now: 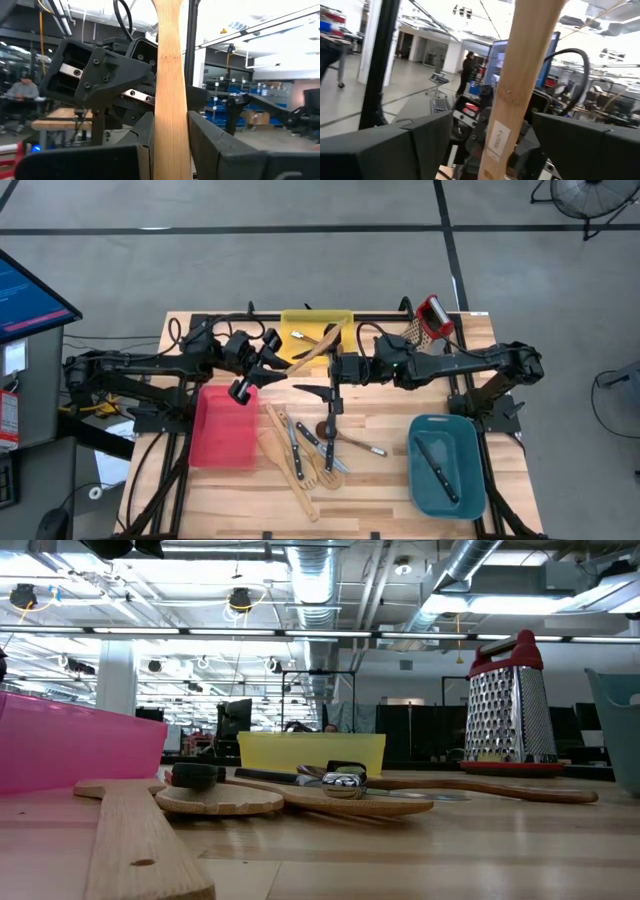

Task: Pick & Place Kitchen Items
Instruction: Put the brown spatula into the red bin

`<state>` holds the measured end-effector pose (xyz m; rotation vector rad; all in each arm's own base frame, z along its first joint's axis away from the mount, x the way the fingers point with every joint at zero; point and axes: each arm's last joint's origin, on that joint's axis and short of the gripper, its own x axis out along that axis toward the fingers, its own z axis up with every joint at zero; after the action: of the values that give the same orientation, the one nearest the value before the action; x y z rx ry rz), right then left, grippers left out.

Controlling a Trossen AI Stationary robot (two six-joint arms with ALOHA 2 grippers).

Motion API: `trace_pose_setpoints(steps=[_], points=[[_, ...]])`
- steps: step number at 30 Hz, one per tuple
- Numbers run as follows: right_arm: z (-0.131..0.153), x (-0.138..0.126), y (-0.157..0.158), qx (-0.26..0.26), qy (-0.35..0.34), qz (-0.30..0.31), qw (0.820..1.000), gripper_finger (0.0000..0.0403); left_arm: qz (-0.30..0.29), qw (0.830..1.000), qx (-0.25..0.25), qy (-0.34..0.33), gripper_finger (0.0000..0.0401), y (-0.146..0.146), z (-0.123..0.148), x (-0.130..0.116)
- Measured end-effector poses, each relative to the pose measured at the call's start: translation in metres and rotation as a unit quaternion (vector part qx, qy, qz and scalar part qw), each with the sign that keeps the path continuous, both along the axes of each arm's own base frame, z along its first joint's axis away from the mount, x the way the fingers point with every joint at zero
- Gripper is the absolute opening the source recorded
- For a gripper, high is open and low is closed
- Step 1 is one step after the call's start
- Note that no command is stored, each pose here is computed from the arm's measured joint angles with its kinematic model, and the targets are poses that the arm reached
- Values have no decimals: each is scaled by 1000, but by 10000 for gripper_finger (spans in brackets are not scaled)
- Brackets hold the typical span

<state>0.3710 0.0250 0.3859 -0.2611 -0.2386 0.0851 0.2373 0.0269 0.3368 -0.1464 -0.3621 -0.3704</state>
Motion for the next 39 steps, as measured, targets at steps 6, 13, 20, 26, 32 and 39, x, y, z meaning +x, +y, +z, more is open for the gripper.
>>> trace_pose_setpoints(steps=[6, 13, 20, 26, 32, 39], points=[[0, 0, 0, 0, -2, 1, 1000, 286, -18, 999, -42, 17, 66, 0, 0, 0], [3, -1, 0, 1, -14, 2, 1000, 285, -40, 994, -93, 36, 66, 0, 0, 0], [3, -1, 4, 0, -17, 16, 1000, 265, -54, 990, -120, 47, 66, 0, 0, 0], [3, -1, 4, 6, -15, 31, 999, 200, -65, 985, -148, 65, 66, 0, -3, 3], [2, -1, 4, 9, -11, 32, 999, 115, -68, 982, -159, 79, 66, 1, -9, 9], [-1, 0, 5, 7, 7, 38, 999, 36, -57, 981, -169, 72, 62, 2, -8, 8]])
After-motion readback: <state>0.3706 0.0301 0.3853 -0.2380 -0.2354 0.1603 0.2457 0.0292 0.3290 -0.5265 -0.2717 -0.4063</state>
